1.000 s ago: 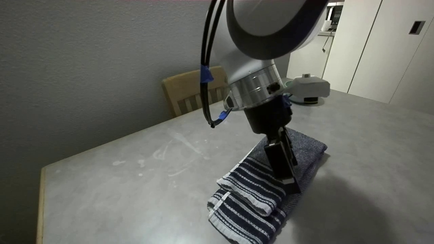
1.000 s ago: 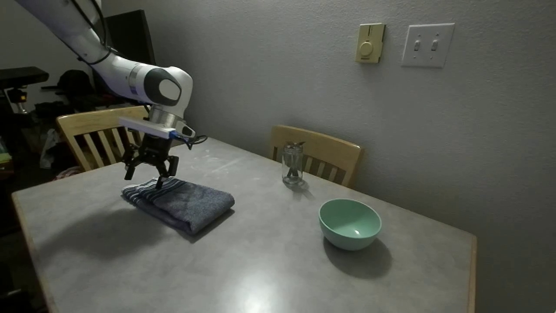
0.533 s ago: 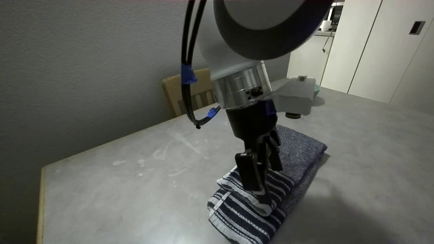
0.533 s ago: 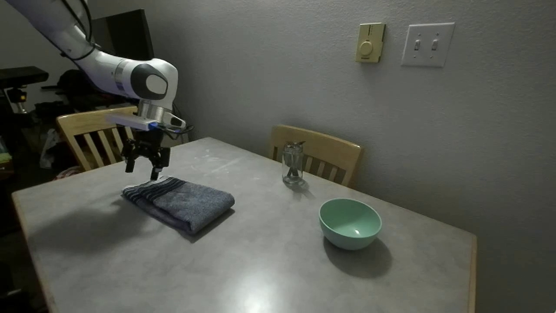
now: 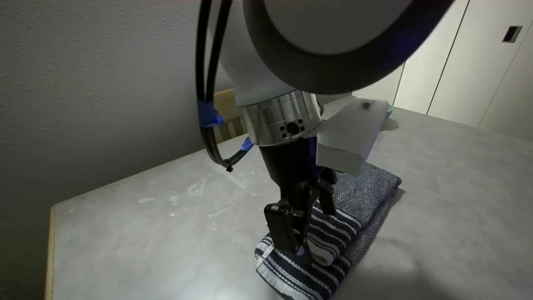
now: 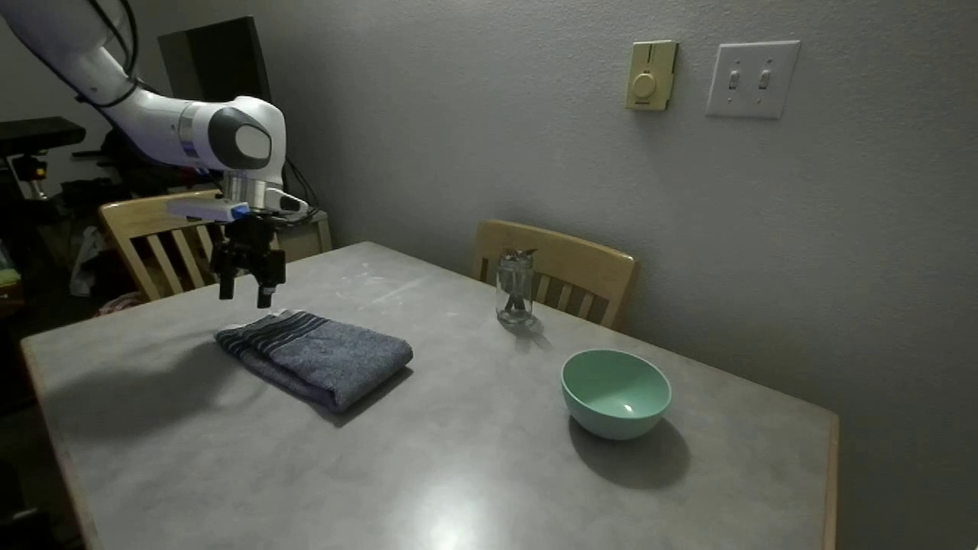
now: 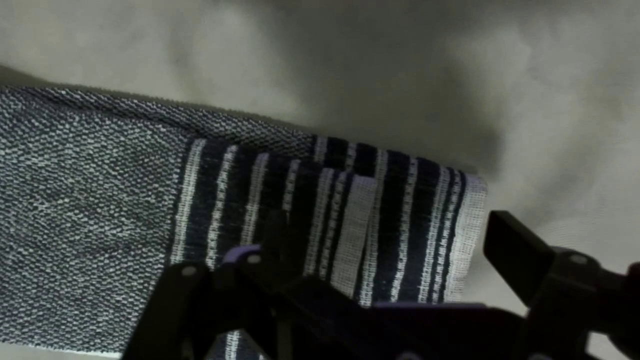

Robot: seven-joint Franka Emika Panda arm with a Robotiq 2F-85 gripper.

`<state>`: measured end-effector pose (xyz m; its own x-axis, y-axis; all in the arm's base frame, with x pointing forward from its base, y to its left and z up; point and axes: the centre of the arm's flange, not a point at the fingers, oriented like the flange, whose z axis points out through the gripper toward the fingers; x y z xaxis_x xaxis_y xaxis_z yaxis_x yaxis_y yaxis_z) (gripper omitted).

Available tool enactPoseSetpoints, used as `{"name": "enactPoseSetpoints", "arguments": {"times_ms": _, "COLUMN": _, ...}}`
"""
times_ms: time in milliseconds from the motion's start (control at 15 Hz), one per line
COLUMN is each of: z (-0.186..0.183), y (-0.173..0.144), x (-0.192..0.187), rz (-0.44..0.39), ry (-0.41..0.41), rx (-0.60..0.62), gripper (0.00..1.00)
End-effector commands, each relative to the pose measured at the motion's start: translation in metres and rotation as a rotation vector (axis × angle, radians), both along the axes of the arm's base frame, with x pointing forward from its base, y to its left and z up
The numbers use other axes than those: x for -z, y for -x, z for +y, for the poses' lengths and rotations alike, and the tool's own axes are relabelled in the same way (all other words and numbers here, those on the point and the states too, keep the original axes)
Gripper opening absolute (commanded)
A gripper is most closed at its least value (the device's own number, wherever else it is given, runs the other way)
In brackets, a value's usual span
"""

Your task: Unfold the towel

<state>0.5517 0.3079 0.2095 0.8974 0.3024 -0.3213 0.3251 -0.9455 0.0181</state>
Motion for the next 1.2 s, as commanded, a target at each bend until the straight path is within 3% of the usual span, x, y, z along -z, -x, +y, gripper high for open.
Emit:
{"name": "enactPoseSetpoints", "arguments": {"times_ms": 0, "z": 0.004, "y": -0.016, "x": 0.018, "rz": 0.012, "ry": 0.016, "rx": 0.008, "gripper": 1.0}}
{"name": "enactPoseSetpoints", "arguments": {"times_ms": 333, "z": 0.018, "y": -0.032, "x": 0.042, "rz": 0.057, "ry": 0.078, "rx": -0.002, "gripper": 1.0}}
{"name": "enactPoseSetpoints", "arguments": {"times_ms": 733, "z": 0.029, "y": -0.032, "x": 0.049, "rz": 0.109, "ry": 0.263, "rx": 0.024, "gripper": 1.0}}
{"name": "enactPoseSetpoints", "arguments": {"times_ms": 1133, "z": 0.034, "y": -0.03, "x": 0.065, "rz": 0.084, "ry": 0.335, "rx": 0.052, "gripper": 1.0}}
